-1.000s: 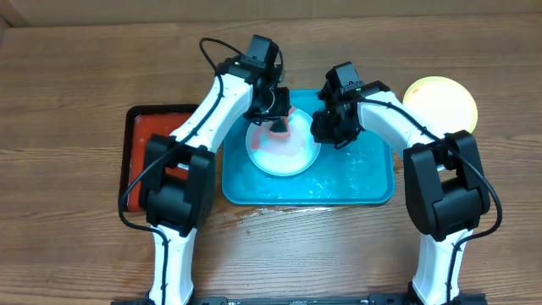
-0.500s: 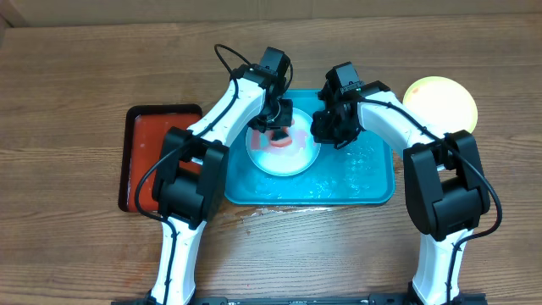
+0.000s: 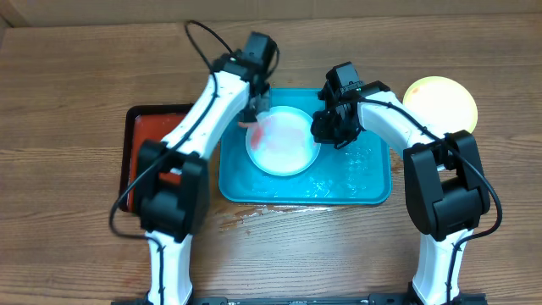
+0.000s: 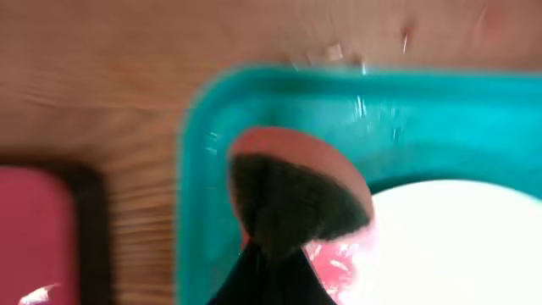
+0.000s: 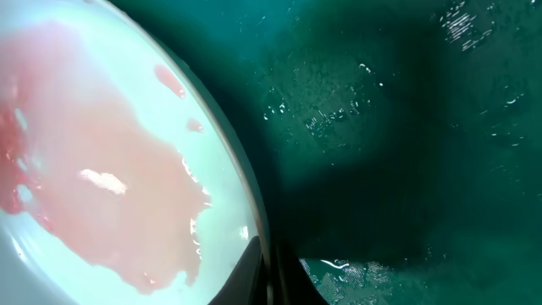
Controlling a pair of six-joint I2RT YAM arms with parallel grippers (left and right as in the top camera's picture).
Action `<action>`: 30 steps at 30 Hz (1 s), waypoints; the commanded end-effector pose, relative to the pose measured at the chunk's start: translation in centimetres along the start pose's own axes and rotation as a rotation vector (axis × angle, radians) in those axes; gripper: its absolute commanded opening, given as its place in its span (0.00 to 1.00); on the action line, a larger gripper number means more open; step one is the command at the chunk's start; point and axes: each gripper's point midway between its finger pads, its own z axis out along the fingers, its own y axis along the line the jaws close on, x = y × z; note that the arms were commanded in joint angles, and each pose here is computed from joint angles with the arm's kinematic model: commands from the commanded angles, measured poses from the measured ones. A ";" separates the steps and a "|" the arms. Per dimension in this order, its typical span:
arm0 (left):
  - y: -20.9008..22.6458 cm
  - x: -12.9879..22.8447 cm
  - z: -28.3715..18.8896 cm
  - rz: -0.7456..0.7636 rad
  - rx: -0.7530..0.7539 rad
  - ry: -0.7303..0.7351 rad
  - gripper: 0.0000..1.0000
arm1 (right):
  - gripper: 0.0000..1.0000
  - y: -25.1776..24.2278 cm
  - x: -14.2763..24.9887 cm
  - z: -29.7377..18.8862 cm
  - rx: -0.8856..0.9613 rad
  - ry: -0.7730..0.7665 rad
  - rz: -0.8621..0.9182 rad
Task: Clean dirty plates on tray and stack at the side
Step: 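Scrub the white plate with the left-held sponge while right gripper holds it, then return the sponge to the red tray and release it with the left gripper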
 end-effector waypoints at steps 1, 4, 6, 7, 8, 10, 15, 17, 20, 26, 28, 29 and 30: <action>2.7 -2.4 -5.9 -0.092 -0.017 -0.129 0.04 | 0.04 -0.5 0.1 0.2 0.015 0.003 0.003; 5.2 -1.8 -7.6 -0.169 -0.037 -0.107 0.04 | 0.04 -0.5 0.1 0.2 0.015 0.003 0.003; 7.4 -0.6 -7.7 -0.227 -0.071 -0.047 0.04 | 0.04 -0.5 0.1 0.2 0.015 0.003 0.003; 8.7 0.5 -7.5 -0.262 -0.096 0.001 0.04 | 0.04 -0.5 0.1 0.2 0.015 0.002 0.003; 9.6 1.3 -7.3 -0.292 -0.118 0.039 0.04 | 0.04 -0.4 0.0 0.2 0.014 -0.001 0.001; 12.0 3.5 -6.4 -0.366 -0.176 0.135 0.04 | 0.04 -0.4 -0.2 0.2 0.012 -0.010 -0.002; 16.3 6.4 -3.5 -0.458 -0.240 0.231 0.04 | 0.04 -0.2 -0.8 0.2 0.004 -0.036 -0.009; 17.8 7.6 -2.0 -0.502 -0.249 0.255 0.04 | 0.04 -0.2 -0.8 0.2 0.004 -0.035 -0.009; 19.9 9.4 0.0 -0.562 -0.261 0.283 0.04 | 0.04 -0.2 -0.7 0.2 0.006 -0.029 -0.008; 22.0 11.1 3.0 -0.608 -0.231 0.281 0.04 | 0.04 -0.2 -0.7 0.2 0.005 -0.031 -0.008; 21.3 11.0 4.0 -0.573 -0.166 0.269 0.04 | 0.04 -0.2 -0.8 0.2 0.004 -0.035 -0.009; 21.1 10.9 4.2 -0.568 -0.151 0.264 0.04 | 0.04 -0.2 -0.9 0.2 0.004 -0.036 -0.009; 21.0 10.8 4.3 -0.567 -0.146 0.259 0.05 | 0.04 -0.2 -0.9 0.2 0.004 -0.036 -0.010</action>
